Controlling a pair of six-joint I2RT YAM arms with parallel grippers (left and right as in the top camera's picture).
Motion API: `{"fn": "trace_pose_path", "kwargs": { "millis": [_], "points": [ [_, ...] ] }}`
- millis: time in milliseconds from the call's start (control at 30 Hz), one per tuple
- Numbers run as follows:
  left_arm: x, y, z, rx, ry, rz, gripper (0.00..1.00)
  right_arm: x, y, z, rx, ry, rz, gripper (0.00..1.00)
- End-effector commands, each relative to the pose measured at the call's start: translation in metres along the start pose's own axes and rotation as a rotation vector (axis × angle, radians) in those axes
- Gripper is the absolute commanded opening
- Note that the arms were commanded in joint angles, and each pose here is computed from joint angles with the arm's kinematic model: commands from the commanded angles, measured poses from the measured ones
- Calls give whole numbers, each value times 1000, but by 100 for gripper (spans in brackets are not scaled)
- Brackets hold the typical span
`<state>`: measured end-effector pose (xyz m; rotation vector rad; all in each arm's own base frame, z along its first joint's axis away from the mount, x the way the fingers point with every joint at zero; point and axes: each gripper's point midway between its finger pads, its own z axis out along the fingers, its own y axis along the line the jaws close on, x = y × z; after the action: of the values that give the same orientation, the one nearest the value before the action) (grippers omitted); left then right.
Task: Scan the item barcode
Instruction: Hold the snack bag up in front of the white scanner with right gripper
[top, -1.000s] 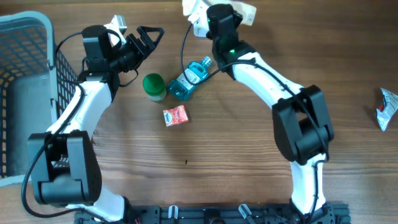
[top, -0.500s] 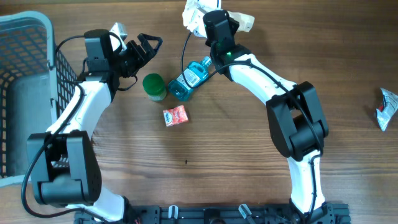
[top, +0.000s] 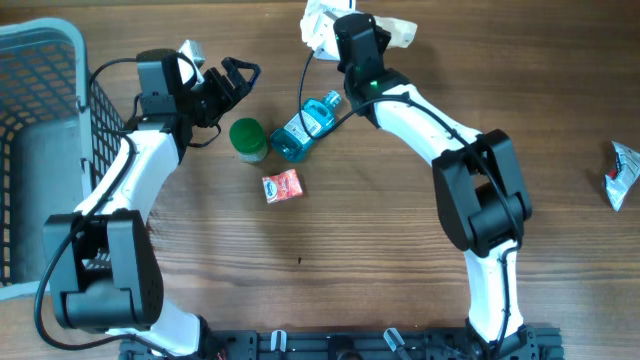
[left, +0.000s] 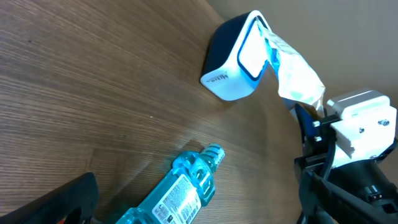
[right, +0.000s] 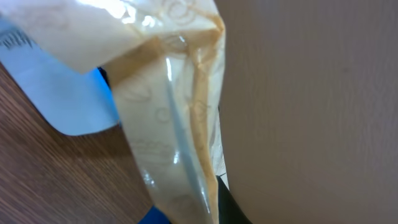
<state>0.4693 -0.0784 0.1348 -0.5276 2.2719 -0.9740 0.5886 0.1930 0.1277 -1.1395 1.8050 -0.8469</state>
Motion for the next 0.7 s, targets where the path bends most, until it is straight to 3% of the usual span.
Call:
{"fn": "trace_pose_path", "kwargs": {
  "millis": [0, 667],
  "points": [
    [-13, -2, -7, -11, -42, 27, 100, -3, -11, 5, 12, -35, -7, 5],
    [-7, 2, -7, -26, -21, 12, 100, -9, -2, 5, -22, -69, 19, 5]
  ]
}}
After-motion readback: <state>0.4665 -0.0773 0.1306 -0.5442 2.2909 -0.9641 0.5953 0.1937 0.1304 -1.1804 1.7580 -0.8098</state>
